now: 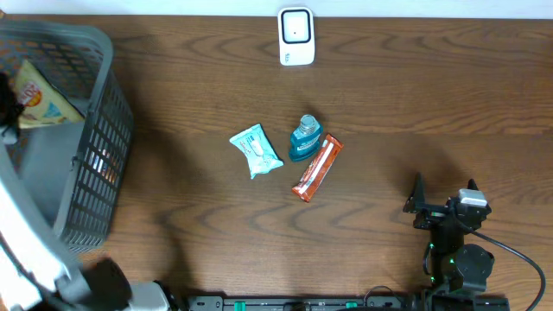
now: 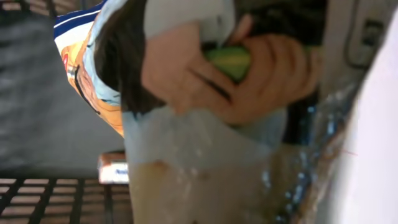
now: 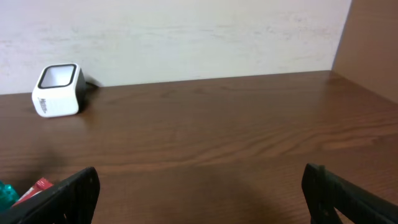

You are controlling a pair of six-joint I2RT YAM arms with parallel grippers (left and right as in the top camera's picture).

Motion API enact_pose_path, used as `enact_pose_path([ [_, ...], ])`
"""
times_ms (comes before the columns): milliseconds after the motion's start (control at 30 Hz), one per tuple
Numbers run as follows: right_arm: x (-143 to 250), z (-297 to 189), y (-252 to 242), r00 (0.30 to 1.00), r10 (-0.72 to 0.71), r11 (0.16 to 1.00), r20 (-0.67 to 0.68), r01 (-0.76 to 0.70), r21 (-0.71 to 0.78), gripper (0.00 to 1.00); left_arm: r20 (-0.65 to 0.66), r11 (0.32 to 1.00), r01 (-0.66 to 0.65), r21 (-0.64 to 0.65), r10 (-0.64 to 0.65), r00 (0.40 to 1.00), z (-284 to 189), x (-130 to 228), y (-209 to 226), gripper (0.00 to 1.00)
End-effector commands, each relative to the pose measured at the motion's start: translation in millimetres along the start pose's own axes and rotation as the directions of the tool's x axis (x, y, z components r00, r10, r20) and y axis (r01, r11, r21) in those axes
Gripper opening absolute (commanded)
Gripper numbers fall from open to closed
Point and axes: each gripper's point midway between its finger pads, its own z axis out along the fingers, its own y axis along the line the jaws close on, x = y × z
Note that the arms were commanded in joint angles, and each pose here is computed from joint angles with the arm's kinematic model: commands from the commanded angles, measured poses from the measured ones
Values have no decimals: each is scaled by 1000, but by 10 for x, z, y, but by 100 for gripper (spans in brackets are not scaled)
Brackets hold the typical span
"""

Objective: Scan the item barcode
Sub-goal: 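Reach the left gripper into the basket and grasp the yellow chip bag, then carry the yellow chip bag past the white scanner with the left gripper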

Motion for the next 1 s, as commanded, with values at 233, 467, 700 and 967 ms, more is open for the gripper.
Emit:
enact_pose_path([
  [233,3,-3,-18,1000,0,1000,1,0,9,99,-85,923,-85,376,126,988,-1303,517,-220,7],
  [467,2,-3,-18,1000,0,1000,1,0,9,99,-61,699,-401,593,535,842,-1748,1389,-488,7],
  [700,2,-3,-18,1000,0,1000,1,0,9,99,96,281,-553,784,826,555,-2169,2580,-775,7],
  [967,2,-3,-18,1000,0,1000,1,0,9,99,256,-76,-504,860,920,297,-2451,4055,-779,8],
])
